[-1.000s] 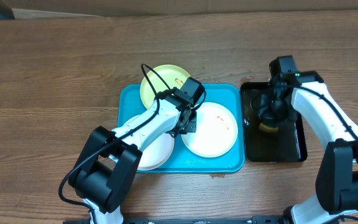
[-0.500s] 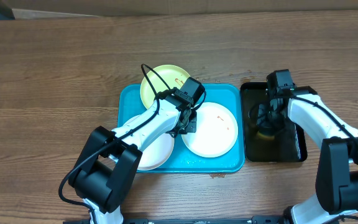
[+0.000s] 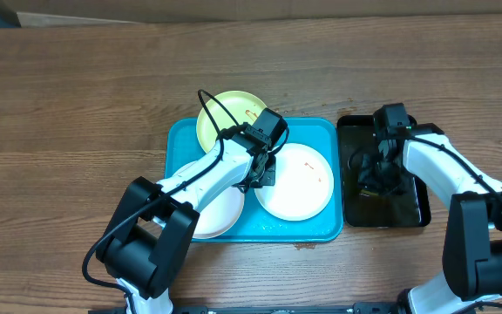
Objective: Clean dirty plates on tray and stack at the side
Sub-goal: 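Dip and rub the sponge in the water of the black tray, then carry sponge to the held white plate and scrub its surface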
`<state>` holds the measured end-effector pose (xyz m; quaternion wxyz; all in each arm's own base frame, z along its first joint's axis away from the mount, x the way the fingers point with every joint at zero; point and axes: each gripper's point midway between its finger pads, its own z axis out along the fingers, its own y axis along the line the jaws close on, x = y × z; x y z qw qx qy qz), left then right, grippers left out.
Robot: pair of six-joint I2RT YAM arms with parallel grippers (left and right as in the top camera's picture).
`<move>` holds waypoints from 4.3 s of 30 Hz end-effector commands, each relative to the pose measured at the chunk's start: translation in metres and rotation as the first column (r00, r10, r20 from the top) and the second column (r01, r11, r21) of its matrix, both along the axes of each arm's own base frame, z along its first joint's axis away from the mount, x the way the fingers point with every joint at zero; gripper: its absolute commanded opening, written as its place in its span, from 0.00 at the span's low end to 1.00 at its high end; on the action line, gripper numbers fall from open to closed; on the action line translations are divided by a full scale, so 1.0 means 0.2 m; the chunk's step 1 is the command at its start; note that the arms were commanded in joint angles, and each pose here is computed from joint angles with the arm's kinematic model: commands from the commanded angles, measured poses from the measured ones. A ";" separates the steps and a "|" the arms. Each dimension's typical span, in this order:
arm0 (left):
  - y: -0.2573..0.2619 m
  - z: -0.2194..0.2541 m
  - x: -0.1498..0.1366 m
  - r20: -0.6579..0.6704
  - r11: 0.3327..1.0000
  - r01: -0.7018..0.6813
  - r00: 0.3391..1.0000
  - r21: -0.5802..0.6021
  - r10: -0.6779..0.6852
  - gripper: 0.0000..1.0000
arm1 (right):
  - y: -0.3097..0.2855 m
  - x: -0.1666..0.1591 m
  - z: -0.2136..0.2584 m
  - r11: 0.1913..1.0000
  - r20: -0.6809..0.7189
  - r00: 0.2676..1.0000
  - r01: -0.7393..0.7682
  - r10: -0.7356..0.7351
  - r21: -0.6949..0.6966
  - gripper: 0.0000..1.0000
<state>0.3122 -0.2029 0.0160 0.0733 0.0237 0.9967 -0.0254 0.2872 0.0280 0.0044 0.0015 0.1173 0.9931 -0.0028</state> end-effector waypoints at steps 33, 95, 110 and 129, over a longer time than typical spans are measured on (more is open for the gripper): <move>0.00 0.02 0.00 0.002 1.000 0.014 1.000 -0.010 -0.014 0.06 | -0.03 0.28 0.10 0.999 0.231 0.973 0.033 -0.024 -0.036 0.10; -0.02 0.02 0.03 0.026 1.000 0.015 1.000 -0.027 -0.014 0.04 | 0.47 0.16 0.64 0.908 0.295 0.906 -0.368 0.303 0.199 0.04; -0.02 0.02 0.03 0.023 1.000 0.014 1.000 -0.025 -0.014 0.04 | 0.63 0.18 0.37 0.870 0.249 0.839 -0.493 0.483 -0.027 0.04; -0.02 0.02 0.03 0.023 1.000 0.014 1.000 -0.025 -0.014 0.04 | 0.59 0.19 -0.13 0.845 0.063 0.843 -0.532 0.535 -0.059 0.04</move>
